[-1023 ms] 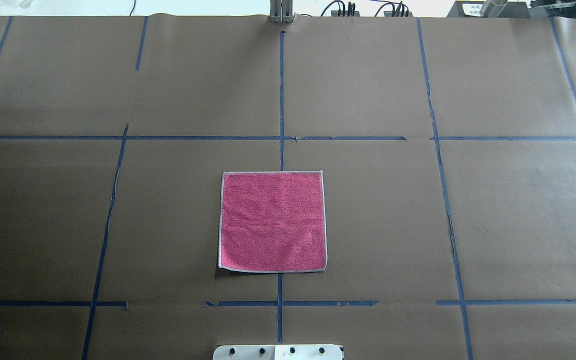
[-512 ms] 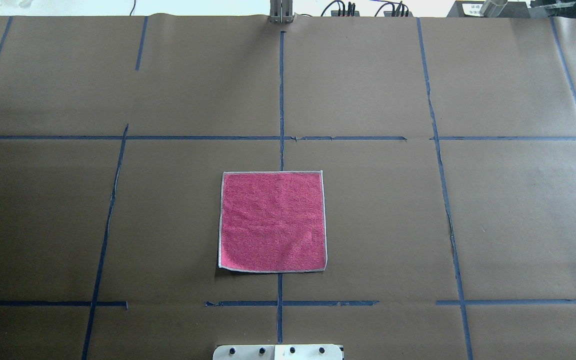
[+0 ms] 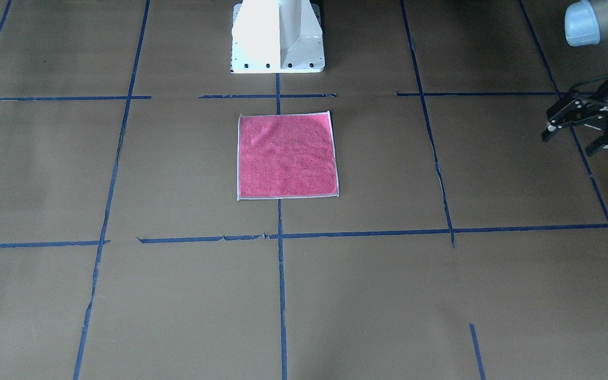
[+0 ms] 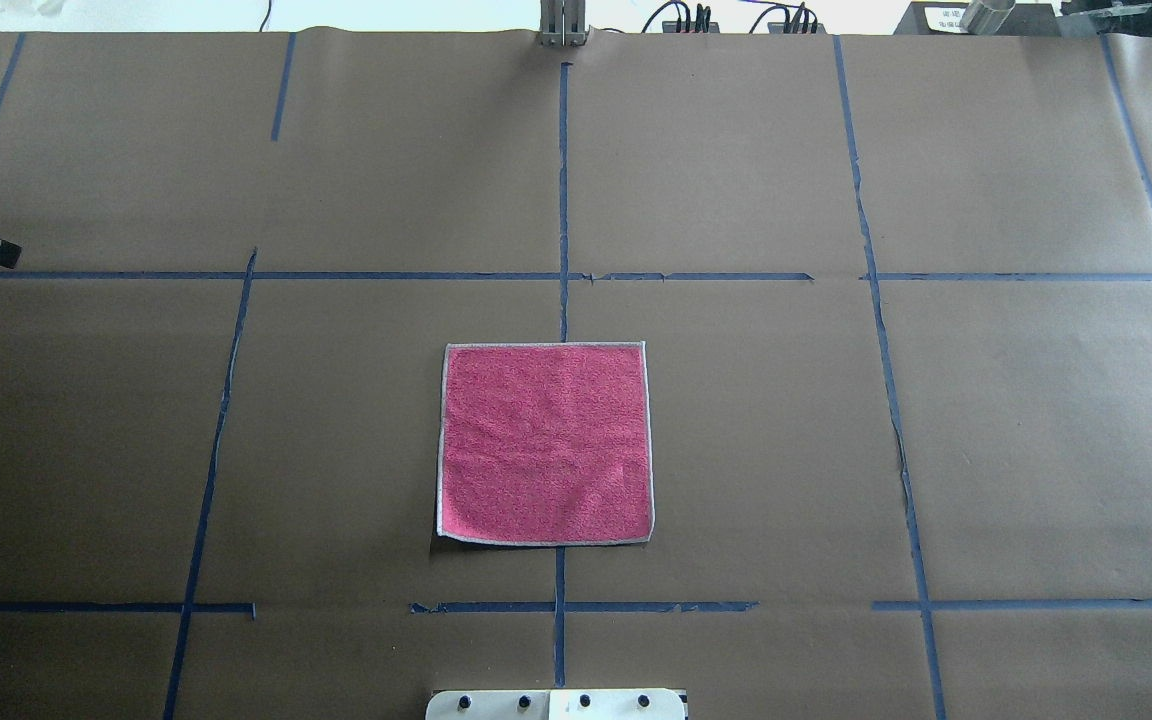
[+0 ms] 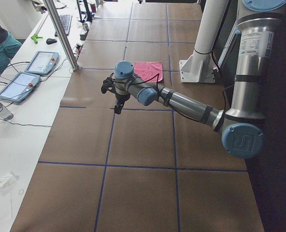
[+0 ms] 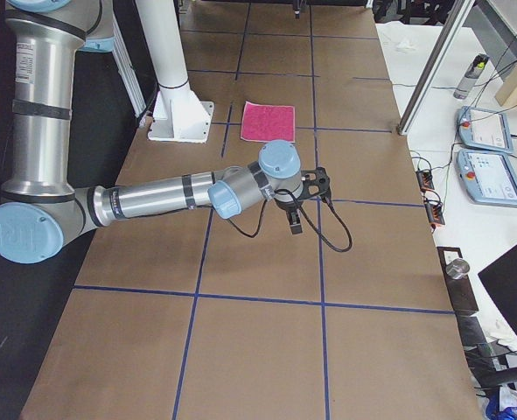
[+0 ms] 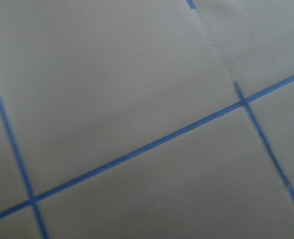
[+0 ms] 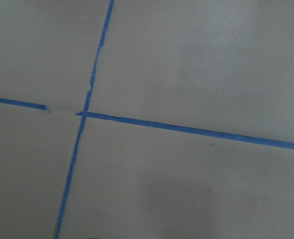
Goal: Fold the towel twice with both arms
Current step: 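Move both grippers in toward the towel's corners nearest the robot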
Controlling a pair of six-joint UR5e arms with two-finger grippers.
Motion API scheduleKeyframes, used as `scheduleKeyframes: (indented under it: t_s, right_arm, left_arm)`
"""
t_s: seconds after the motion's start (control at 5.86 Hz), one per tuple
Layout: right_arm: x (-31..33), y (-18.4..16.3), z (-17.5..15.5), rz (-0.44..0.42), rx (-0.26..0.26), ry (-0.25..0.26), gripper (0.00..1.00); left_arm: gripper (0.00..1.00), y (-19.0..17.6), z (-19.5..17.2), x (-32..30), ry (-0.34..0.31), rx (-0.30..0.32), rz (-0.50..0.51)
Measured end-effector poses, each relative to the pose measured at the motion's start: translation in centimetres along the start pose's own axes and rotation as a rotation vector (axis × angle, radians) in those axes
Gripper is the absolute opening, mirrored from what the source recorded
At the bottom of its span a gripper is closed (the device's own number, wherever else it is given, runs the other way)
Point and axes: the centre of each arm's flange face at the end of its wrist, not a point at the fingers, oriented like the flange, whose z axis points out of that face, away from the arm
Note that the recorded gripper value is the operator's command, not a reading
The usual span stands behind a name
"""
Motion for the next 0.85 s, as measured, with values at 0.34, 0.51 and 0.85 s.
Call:
scheduleKeyframes:
  t_s: [0.34,0.51,0.85]
  right_arm:
    - [-8.7,0.9,4.7,0.070,-0.005,-0.025,1.00]
    - [-13.2,2.1,7.3,0.105,-0.002,-0.011,1.00]
    - [-22.7,5.6,13.5,0.183,0.022,0.007,0.99]
  left_arm:
    - [1.00,1.8,5.1,11.6,-0.006,0.032,-0.135]
    - [1.00,3.4,8.3,17.9,-0.001,0.040,-0.183]
    - [1.00,7.1,13.4,28.2,0.007,0.015,-0.260]
